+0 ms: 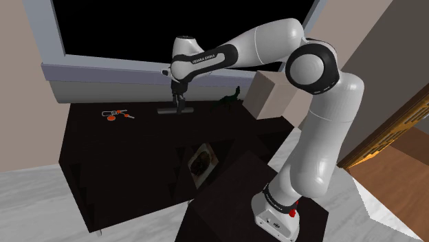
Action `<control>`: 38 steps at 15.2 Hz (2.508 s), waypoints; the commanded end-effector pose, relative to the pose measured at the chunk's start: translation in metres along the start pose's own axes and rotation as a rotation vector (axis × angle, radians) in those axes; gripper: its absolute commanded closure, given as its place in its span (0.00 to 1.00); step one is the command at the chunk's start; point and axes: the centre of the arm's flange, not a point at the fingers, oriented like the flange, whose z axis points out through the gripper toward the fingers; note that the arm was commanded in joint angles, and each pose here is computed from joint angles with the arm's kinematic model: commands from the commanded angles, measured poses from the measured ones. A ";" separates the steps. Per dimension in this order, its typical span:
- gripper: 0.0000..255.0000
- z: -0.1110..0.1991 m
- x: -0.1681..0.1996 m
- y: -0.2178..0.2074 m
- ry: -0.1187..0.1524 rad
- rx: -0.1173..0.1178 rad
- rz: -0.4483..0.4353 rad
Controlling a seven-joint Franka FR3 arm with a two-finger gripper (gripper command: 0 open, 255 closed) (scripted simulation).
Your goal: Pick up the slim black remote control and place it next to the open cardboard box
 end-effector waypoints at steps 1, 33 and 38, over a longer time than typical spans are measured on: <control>0.00 0.031 0.006 0.019 0.045 -0.085 0.010; 0.00 0.031 0.006 0.019 0.046 -0.085 0.010; 1.00 0.028 0.011 0.012 0.048 -0.083 0.011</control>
